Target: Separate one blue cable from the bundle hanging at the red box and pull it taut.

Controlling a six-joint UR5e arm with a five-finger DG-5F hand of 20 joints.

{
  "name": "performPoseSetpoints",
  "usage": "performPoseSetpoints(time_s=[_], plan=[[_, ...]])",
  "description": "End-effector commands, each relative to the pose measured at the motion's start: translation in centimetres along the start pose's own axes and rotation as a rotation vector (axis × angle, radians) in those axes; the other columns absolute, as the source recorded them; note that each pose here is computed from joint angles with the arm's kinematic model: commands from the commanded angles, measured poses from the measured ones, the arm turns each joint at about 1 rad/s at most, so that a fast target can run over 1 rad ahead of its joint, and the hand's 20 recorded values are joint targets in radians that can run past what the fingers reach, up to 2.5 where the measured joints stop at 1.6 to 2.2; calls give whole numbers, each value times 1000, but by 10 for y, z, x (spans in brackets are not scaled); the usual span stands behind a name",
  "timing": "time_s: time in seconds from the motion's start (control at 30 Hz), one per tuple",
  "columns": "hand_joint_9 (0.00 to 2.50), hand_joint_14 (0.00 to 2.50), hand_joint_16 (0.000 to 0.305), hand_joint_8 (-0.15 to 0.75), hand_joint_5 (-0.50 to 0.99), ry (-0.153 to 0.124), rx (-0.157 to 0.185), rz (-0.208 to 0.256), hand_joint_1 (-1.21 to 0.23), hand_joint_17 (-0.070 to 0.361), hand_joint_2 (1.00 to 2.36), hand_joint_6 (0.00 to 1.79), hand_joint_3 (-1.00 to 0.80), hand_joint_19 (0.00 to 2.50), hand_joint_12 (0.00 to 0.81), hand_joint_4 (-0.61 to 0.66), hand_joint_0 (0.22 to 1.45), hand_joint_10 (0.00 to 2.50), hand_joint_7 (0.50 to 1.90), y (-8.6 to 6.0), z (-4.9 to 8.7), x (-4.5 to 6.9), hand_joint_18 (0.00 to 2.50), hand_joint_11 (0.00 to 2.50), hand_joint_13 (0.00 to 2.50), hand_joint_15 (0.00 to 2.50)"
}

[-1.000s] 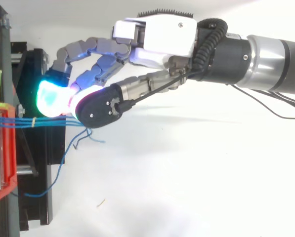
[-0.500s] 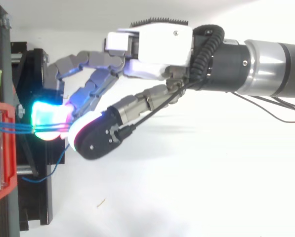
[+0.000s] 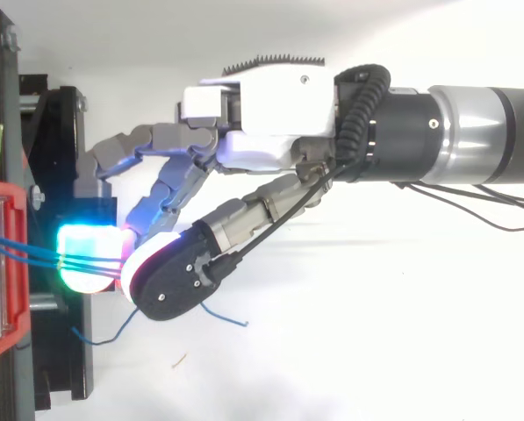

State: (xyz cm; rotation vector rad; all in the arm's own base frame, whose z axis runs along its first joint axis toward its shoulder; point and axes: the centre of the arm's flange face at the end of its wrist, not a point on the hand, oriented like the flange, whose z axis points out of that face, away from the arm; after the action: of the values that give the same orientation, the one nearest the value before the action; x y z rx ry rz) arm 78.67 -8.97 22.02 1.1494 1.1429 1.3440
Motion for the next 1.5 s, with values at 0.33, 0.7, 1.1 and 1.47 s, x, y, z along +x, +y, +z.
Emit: performPoseSetpoints(time_s=[0.33, 0.7, 1.1, 1.47], plan=[[955, 20, 40, 271, -156, 6, -3, 4, -744, 90, 1011, 576, -323, 461, 310, 160, 645, 22, 1286, 0, 1, 3, 844, 814, 990, 535], [1010, 22, 39, 284, -186, 6, -1, 1, -708, 88, 1006, 782, -414, 471, 313, 153, 616, 22, 1080, -1, 0, 3, 886, 861, 1032, 552], [1002, 20, 42, 304, -196, 1, 0, 1, -689, 95, 1016, 830, -199, 482, 339, 114, 618, 23, 1143, -2, 0, 3, 925, 856, 1046, 558], [1007, 23, 41, 313, -219, 5, 0, 0, -820, 93, 1016, 900, -236, 470, 331, 150, 650, 25, 1164, -2, 1, 5, 912, 1067, 1012, 569]])
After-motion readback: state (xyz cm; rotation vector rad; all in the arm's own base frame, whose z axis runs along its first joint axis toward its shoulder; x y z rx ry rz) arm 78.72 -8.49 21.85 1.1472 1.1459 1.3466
